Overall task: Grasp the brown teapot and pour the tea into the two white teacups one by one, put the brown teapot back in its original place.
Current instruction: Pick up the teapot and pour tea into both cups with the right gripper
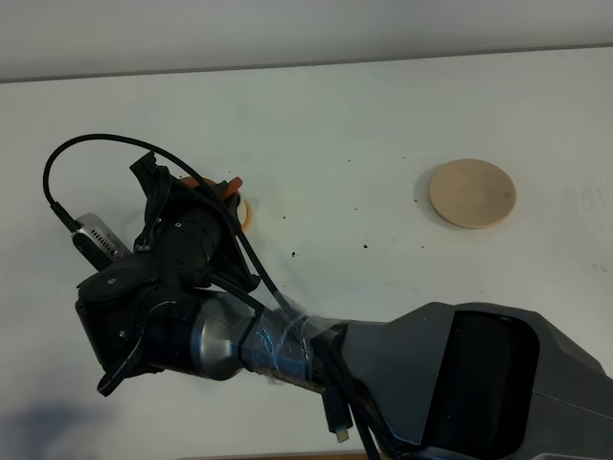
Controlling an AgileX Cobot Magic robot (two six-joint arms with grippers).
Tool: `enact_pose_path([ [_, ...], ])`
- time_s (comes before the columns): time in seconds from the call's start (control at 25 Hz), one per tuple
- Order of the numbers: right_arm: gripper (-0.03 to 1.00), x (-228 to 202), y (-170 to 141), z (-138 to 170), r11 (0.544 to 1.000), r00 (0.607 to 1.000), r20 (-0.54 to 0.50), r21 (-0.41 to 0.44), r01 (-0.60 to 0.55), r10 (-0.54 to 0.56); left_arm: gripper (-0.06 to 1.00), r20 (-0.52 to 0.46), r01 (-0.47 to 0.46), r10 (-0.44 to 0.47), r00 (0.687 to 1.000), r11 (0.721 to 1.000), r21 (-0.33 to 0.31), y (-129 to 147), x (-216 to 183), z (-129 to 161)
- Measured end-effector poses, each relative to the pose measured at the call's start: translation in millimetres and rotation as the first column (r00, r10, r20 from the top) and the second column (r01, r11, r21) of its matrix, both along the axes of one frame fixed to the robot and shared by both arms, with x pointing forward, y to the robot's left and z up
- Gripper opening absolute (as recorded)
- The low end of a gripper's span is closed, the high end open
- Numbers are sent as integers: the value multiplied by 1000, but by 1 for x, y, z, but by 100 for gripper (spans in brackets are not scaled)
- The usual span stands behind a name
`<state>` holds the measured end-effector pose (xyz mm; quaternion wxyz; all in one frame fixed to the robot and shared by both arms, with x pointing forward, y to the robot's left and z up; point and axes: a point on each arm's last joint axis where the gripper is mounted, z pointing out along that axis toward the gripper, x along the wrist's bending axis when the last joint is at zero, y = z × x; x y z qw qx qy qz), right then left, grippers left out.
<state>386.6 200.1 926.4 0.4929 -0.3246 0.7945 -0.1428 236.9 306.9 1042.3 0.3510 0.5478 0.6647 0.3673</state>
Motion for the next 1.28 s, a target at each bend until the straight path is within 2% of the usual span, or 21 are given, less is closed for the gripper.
enact_pose_path([
  [1.28, 13, 4, 6, 9, 983, 982, 123, -131, -126, 142, 28, 0, 0, 0, 1000, 1000, 0, 0, 0, 0],
])
